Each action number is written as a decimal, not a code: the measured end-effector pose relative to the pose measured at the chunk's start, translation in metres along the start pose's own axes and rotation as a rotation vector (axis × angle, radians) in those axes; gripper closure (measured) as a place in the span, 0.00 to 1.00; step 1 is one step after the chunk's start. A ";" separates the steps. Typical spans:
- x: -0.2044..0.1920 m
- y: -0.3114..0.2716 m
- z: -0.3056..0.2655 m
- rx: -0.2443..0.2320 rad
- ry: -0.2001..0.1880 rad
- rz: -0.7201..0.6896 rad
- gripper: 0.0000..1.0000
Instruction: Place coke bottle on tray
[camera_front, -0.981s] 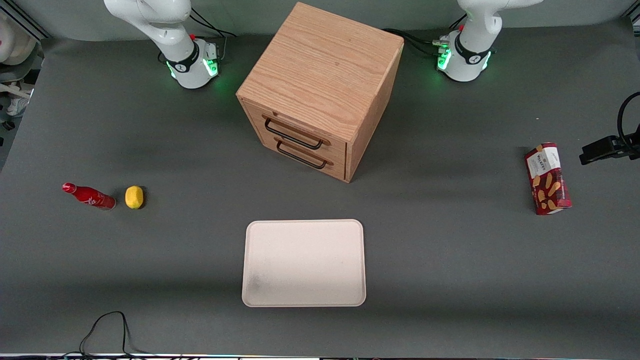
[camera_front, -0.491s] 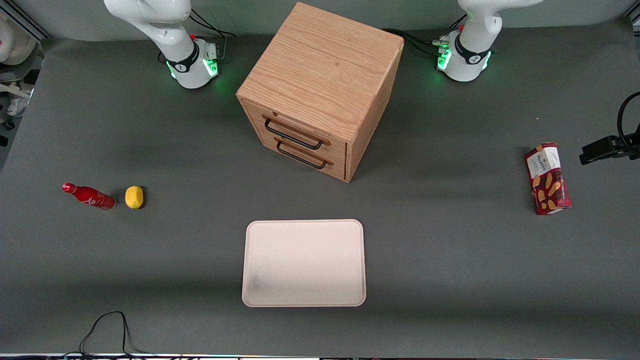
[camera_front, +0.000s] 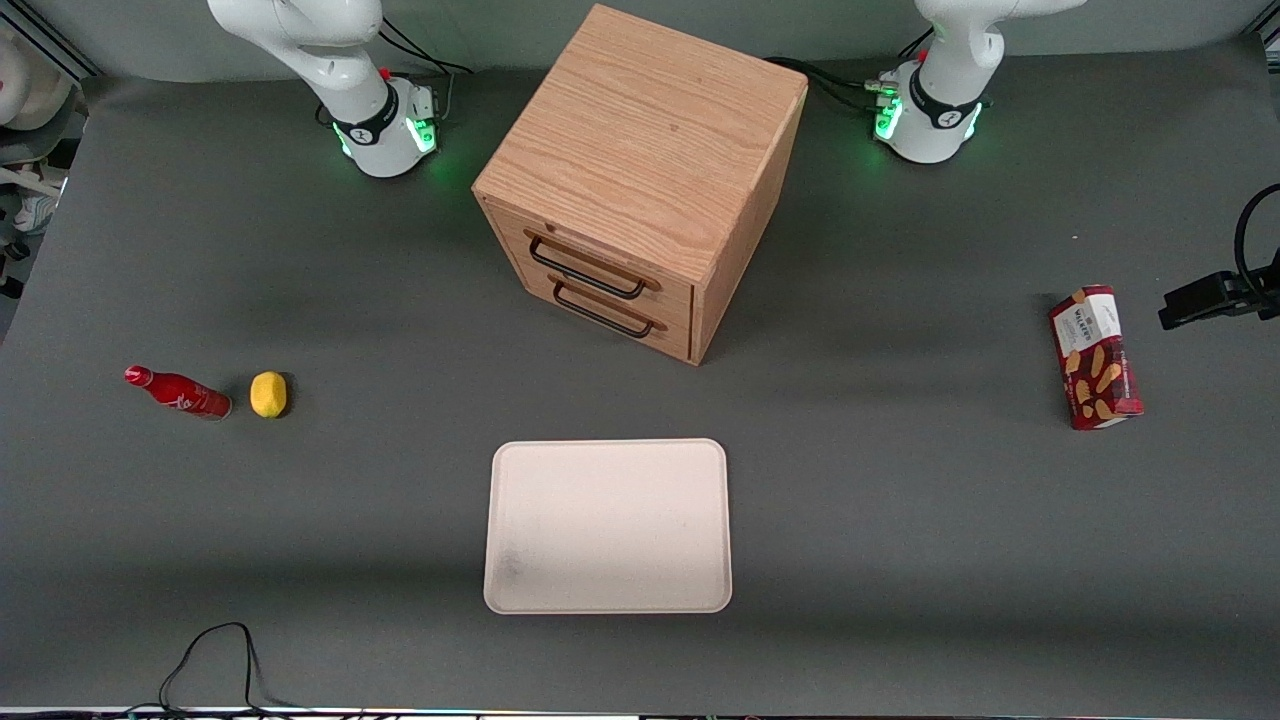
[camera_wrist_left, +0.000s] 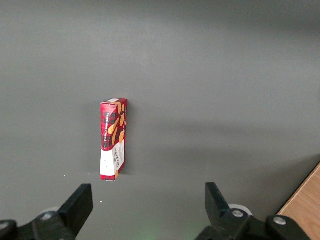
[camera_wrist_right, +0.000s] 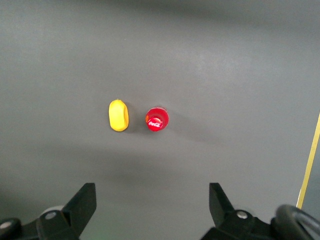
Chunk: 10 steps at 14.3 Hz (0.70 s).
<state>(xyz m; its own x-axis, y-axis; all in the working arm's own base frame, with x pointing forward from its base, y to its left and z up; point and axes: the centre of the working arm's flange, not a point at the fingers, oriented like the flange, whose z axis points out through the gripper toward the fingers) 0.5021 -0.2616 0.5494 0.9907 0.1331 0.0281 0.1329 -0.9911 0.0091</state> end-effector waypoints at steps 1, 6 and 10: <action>0.000 0.000 0.005 -0.002 0.002 0.000 0.00; 0.003 -0.002 0.036 -0.002 0.015 -0.003 0.00; 0.008 -0.004 0.068 0.015 0.032 -0.019 0.00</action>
<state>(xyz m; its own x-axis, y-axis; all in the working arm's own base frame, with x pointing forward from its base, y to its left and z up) 0.5120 -0.2572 0.4816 0.9866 0.1518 0.0604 0.1524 -0.9883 -0.0046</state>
